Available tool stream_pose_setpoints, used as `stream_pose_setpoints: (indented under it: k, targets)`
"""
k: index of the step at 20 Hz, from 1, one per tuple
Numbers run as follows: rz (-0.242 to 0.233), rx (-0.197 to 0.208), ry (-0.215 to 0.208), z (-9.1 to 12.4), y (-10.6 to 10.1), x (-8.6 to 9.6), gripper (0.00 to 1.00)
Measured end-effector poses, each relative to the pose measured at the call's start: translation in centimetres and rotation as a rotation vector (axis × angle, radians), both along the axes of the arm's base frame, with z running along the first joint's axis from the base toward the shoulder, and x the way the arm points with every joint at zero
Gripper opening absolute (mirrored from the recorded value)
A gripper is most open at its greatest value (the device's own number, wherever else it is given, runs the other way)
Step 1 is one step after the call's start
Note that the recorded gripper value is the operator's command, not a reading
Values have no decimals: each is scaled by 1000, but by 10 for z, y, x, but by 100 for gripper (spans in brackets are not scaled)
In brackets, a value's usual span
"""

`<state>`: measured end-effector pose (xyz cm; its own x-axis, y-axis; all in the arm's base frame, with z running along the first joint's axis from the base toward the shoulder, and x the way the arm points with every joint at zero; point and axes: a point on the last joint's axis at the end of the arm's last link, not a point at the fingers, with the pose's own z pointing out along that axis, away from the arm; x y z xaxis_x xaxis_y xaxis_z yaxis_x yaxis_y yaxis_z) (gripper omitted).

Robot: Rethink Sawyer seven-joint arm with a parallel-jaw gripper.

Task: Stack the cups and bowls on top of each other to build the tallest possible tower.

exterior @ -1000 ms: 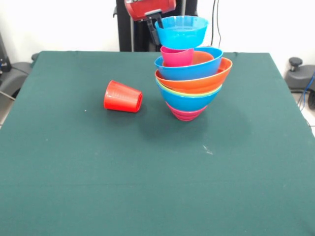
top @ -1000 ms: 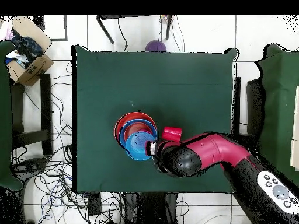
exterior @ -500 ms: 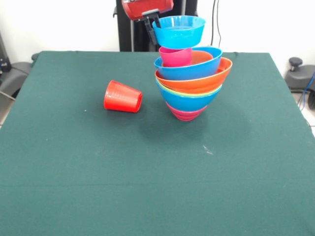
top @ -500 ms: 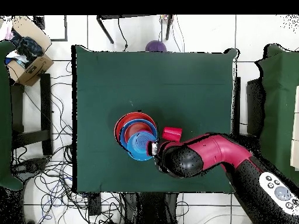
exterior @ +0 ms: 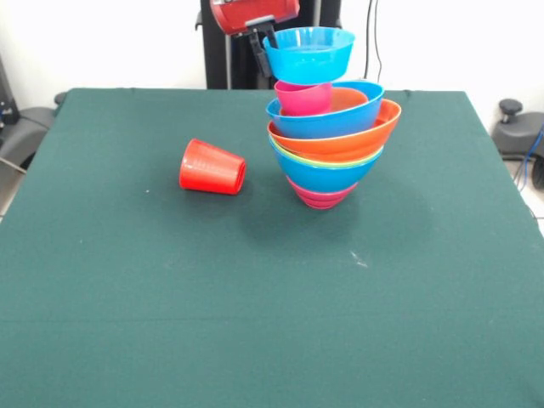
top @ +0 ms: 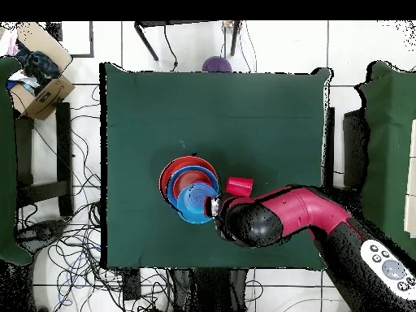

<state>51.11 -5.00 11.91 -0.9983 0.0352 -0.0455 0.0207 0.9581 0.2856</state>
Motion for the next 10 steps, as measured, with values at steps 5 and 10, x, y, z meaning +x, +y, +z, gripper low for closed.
stream_pose_setpoints:
  k: [5,10]
  targets:
    - [3,0,0,0,2,0,0]
    - [13,0,0,0,7,1,0]
